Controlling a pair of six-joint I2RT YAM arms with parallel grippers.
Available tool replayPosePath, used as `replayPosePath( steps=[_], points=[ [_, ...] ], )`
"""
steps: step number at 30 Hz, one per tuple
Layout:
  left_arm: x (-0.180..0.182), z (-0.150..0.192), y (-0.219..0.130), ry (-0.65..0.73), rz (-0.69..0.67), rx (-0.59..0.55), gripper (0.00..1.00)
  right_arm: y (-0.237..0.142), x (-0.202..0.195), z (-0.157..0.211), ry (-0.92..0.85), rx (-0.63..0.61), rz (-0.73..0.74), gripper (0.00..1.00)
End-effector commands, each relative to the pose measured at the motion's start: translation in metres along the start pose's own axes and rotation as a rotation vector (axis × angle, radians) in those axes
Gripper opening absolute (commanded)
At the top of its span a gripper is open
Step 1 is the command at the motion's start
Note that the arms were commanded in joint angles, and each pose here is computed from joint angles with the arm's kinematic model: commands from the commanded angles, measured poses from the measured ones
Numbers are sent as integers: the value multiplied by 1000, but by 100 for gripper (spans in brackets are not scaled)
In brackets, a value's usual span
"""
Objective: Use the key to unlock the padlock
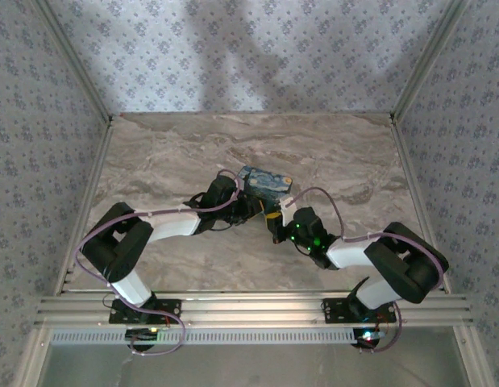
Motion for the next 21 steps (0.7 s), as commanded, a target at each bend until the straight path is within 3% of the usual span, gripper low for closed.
replayPosePath(
  steps=[1,21],
  points=[
    [-18,17,8,8,75,87,25,-3,34,-46,1,-153,-149,0],
    [-17,15,8,9,69,70,25,-14,33,-36,-33,-91,-101,0]
  ],
)
Point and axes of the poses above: each hand's point on the last joint's axis, 136 mm out from that joint toward the fingers, its own y axis out along the fingers, its own x axis along the line the jaws close on, z = x × y, the point moved 4 cm from there along -y, back along the fingers, and after that the axes turned 12 degrees about y, right-handed, at the moved point
